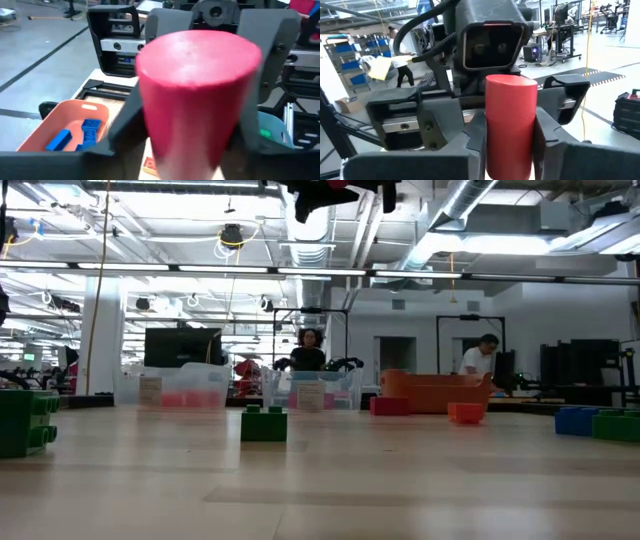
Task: Sort blocks
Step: Put the red block into the right transparent bin
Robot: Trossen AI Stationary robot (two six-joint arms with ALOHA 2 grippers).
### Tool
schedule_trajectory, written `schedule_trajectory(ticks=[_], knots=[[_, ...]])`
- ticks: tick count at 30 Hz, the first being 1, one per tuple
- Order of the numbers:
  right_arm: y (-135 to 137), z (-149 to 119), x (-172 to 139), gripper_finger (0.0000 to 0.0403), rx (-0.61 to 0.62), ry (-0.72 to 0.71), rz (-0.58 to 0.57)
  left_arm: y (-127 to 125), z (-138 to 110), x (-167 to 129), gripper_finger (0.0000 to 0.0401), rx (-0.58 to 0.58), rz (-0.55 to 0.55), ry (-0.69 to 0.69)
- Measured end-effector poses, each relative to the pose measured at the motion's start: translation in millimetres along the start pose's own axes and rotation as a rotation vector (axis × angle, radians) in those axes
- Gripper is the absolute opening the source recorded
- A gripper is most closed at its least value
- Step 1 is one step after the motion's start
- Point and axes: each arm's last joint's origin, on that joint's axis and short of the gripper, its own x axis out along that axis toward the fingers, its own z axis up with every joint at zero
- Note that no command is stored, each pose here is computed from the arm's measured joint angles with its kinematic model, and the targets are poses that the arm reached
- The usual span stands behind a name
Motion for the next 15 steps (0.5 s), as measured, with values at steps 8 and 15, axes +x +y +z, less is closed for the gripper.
schedule_trajectory(ticks=[8, 15], knots=[[-0.5, -0.7, -0.6, 0.0113, 0.009, 0.015, -0.006, 0.7, 1.3, 0.0, 0.0112, -0.036, 0.015, -0.015], [-7.9, 2.3, -0.6, 0.0230, 0.040, 0.055, -0.033, 2.5, -1.1, -0.3, 0.0112, -0.050, 0.021, 0.008]])
